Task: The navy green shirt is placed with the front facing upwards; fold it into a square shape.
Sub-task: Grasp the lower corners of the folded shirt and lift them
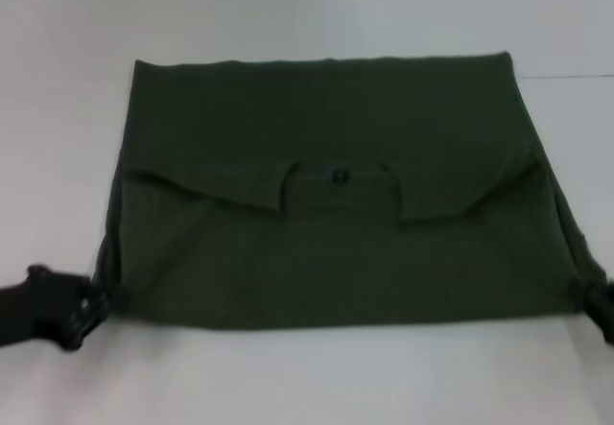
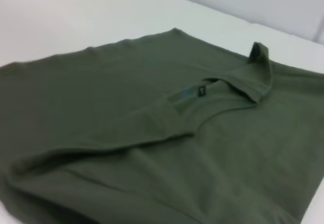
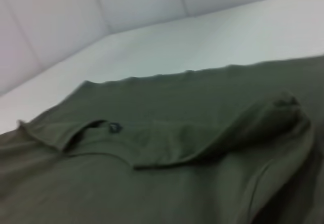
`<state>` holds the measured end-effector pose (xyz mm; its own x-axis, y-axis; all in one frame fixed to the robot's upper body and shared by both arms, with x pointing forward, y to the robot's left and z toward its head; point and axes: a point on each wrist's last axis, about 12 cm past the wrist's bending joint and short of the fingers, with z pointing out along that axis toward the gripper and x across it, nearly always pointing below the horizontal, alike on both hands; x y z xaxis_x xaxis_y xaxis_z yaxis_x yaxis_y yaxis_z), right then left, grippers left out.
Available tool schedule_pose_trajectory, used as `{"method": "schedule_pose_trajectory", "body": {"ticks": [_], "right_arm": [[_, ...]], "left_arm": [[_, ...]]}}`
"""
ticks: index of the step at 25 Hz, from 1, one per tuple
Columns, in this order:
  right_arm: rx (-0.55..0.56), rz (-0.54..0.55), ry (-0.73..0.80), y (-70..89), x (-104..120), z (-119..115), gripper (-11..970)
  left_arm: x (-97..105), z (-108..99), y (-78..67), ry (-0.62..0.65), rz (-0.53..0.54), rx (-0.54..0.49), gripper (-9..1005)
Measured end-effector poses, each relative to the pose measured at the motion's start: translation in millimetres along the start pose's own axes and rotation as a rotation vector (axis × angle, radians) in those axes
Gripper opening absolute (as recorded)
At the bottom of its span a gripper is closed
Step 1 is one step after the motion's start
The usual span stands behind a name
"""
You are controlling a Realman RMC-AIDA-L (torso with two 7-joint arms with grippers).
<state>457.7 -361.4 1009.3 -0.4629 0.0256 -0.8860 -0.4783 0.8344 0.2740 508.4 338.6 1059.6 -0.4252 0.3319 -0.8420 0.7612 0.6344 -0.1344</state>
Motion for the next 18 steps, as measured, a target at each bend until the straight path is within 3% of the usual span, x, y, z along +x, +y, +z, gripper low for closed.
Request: {"method": "schedule_pose_trajectory", "body": {"ticks": [11, 18], "right_arm": [[-0.065, -0.072, -0.061, 45.2, 62.1, -70.0, 57], [-0.085, -0.050, -0.060, 65.5, 82.9, -94.0, 56]], "left_arm": [[43.5, -47.8, -44.8, -0.101, 0.122, 0.086, 42], [61.4, -63.5, -70.5, -0.064, 0.099, 0.180, 41]]}}
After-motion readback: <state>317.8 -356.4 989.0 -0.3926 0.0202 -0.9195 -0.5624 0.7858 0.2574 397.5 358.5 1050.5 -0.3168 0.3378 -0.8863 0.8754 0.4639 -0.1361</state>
